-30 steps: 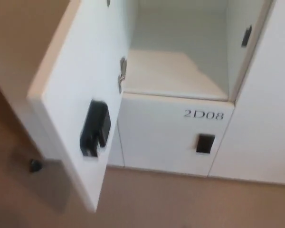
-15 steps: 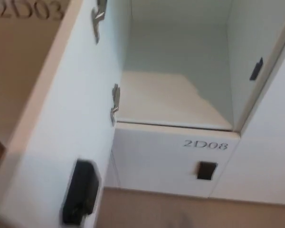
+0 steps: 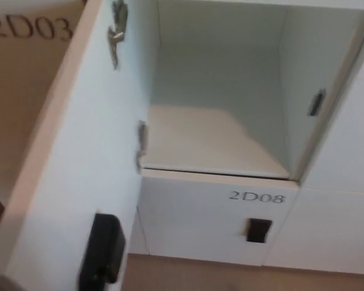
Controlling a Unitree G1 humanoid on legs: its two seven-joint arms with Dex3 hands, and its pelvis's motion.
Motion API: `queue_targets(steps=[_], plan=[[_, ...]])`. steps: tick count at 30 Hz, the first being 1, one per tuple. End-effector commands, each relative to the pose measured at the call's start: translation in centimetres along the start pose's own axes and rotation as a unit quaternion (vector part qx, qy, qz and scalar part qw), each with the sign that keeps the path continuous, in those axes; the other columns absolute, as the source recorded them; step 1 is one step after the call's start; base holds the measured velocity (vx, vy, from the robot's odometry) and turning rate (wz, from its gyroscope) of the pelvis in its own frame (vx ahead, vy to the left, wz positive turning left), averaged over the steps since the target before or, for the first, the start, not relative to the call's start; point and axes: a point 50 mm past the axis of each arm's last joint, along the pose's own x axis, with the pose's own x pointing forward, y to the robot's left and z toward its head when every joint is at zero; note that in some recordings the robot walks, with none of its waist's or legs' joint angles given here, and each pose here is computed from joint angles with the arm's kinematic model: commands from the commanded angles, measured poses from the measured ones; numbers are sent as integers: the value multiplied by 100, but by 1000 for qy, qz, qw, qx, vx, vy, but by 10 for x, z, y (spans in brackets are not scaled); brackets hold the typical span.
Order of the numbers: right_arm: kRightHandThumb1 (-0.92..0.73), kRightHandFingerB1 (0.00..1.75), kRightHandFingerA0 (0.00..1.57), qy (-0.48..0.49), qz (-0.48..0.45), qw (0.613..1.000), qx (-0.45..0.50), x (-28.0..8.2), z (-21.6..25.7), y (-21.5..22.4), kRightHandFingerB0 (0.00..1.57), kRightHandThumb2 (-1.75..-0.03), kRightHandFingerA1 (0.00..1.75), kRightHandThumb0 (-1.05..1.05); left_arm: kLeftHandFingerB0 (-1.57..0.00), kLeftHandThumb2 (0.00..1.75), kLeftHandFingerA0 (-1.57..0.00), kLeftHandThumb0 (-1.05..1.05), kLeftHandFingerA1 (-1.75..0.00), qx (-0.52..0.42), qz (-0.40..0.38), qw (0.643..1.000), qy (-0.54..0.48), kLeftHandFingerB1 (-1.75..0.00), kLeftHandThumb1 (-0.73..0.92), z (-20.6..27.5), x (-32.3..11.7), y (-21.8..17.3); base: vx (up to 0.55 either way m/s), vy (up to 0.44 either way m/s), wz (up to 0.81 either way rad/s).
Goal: The robot walks towards an open cabinet and lifts its left hand to push the door towards the right to close it.
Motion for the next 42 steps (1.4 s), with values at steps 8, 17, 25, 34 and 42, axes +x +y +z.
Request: queue_targets(steps=[8,17,25,34,42], plan=[[-71,38,51,6,8,1000,-13,4,3,-3,35,-61,46,-35,-12,98,-29,-17,-53,8,15,1000,-9,-45,64,7,1,7,20,14,6],[-71,38,51,9,8,1000,-21,5,3,-3,36,-61,46,-35,-26,65,-38,-20,-37,6,20,1000,-12,-32,84,7,1,7,32,-95,1],[-73,37,47,30,15,999,-32,0,-7,-7,35,-61,45,-36,-20,70,-27,-30,-36,-49,44,996,-65,-33,82,18,-3,15,0,0,0],[-76,41,47,90,-13,996,-21,-48,-52,-74,41,-62,47,-41,-17,94,-27,-20,-53,-17,37,970,-239,-48,55,149,13,3,3,2,2],[-71,41,52,176,-50,983,0,-88,-99,-93,44,-60,48,-38,-33,59,-41,-22,-41,32,-135,927,-350,-36,67,245,0,-137,0,0,0]])
